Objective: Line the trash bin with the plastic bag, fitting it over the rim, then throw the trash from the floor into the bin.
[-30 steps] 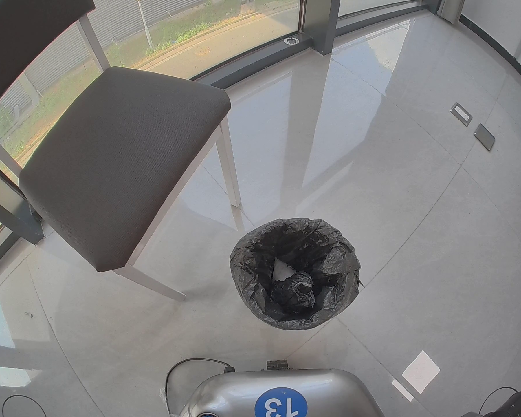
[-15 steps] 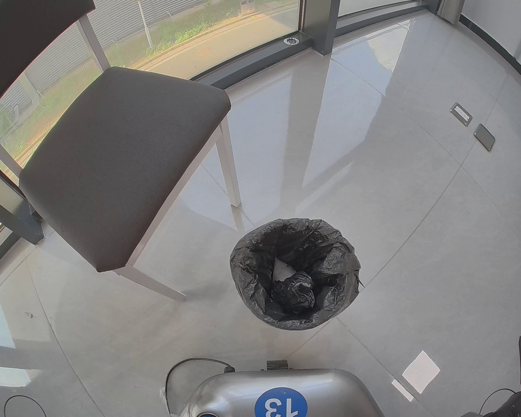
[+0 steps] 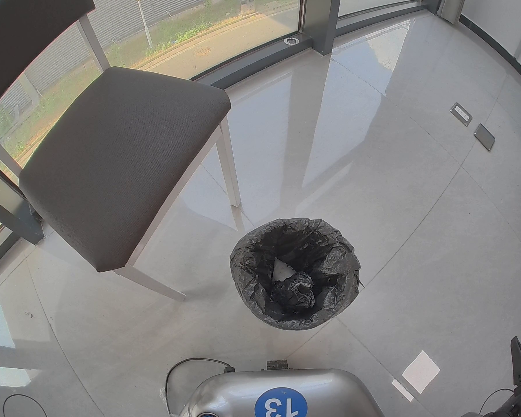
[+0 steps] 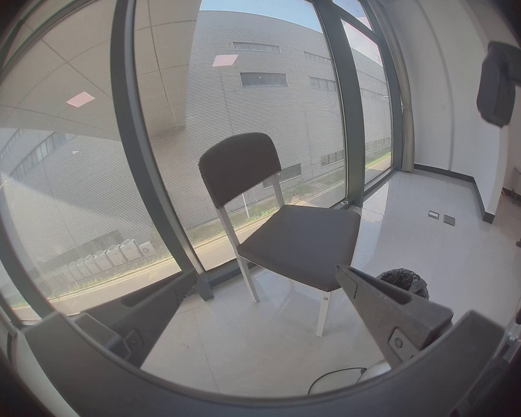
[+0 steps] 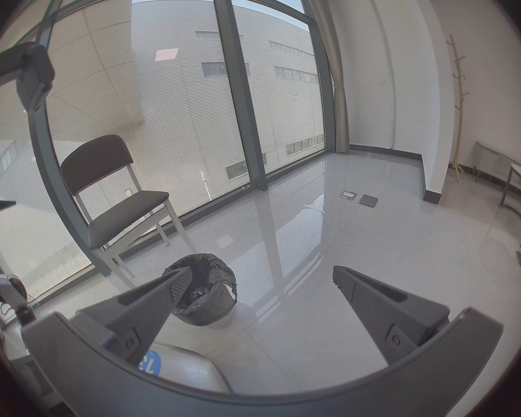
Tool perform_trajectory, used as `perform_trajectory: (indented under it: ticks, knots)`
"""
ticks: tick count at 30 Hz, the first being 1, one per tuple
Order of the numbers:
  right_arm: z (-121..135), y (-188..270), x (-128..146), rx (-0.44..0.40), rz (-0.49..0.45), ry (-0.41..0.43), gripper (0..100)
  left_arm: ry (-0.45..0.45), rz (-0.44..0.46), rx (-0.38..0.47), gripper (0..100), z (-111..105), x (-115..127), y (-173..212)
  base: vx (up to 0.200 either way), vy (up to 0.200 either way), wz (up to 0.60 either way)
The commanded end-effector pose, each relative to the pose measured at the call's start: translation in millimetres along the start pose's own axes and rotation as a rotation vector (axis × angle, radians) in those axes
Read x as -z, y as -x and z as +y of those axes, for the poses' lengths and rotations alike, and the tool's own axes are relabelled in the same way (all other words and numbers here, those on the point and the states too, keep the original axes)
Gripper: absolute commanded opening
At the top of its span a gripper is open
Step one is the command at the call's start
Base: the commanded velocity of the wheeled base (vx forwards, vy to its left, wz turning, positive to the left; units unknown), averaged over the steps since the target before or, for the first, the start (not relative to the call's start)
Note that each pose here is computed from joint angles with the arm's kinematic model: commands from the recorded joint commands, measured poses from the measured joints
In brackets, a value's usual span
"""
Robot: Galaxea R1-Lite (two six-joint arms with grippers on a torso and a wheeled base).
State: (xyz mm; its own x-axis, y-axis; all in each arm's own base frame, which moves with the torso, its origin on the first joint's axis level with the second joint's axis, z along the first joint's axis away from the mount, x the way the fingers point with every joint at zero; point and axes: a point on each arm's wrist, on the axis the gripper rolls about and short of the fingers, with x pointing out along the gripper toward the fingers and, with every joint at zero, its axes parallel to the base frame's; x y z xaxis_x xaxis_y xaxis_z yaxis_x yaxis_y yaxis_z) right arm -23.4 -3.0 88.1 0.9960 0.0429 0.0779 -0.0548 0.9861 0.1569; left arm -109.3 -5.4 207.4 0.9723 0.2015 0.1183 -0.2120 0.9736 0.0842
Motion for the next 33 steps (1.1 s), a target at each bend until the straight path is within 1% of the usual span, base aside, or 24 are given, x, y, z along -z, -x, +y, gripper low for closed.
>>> perform_trajectory:
  ticks: [1,4,8,13,16,19,20,21,22,23,24,26,28,32,33]
  knots:
    - [-1.2,0.0,5.2,0.017,0.006,-0.07,100,-0.004,0.055,0.068,100,-11.2,43.1,-41.5,0.0,0.0,0.0]
    - [-1.2,0.1,5.1,0.017,0.008,-0.061,100,-0.004,0.059,0.102,100,-15.5,62.2,-54.3,0.0,0.0,0.0]
    - [-0.9,0.2,5.0,0.005,0.011,-0.032,100,-0.002,0.087,0.147,100,-20.6,88.9,-66.2,0.0,0.0,0.0]
    - [-0.6,0.0,5.0,-0.005,0.007,0.003,100,-0.005,0.109,0.158,100,-24.5,114.3,-74.2,0.0,0.0,0.0]
    - [-0.5,-0.1,5.4,-0.014,0.01,0.005,100,-0.005,0.118,0.159,100,-26.4,129.5,-77.4,0.0,0.0,0.0]
    - [0.1,-0.1,5.4,-0.038,0.012,0.004,100,0.001,0.126,0.162,100,-26.5,130.6,-77.5,0.0,0.0,0.0]
    - [0.7,0.0,5.5,-0.067,0.016,0.007,100,0.011,0.119,0.178,100,-26.4,130.6,-76.8,0.0,0.0,0.0]
    - [0.9,0.0,5.7,-0.077,0.019,0.007,100,0.016,0.108,0.2,100,-26.0,131.2,-75.6,0.0,0.0,0.0]
    - [1.2,0.1,5.6,-0.086,0.022,0.007,100,0.028,0.087,0.241,100,-25.0,132.3,-73.4,0.0,0.0,0.0]
    - [1.2,0.1,5.7,-0.088,0.024,0.007,100,0.03,0.085,0.247,100,-24.8,132.7,-73.0,0.0,0.0,0.0]
    - [1.2,0.2,5.8,-0.09,0.028,0.007,100,0.047,0.105,0.256,100,-24.6,138.5,-70.0,0.0,0.0,0.0]
    - [0.9,0.2,5.7,-0.078,0.026,0.007,100,0.062,0.127,0.237,100,-24.5,139.4,-69.0,0.0,0.0,0.0]
    - [0.8,0.2,5.7,-0.074,0.025,0.006,100,0.072,0.124,0.237,100,-24.4,138.9,-69.1,0.0,0.0,0.0]
    - [1.4,0.2,5.6,-0.097,0.027,0.012,100,0.08,0.123,0.235,100,-24.4,139.0,-69.2,0.0,0.0,0.0]
    - [1.8,0.3,5.7,-0.113,0.029,0.015,100,0.079,0.125,0.235,100,-24.4,139.0,-69.4,0.0,0.0,0.0]
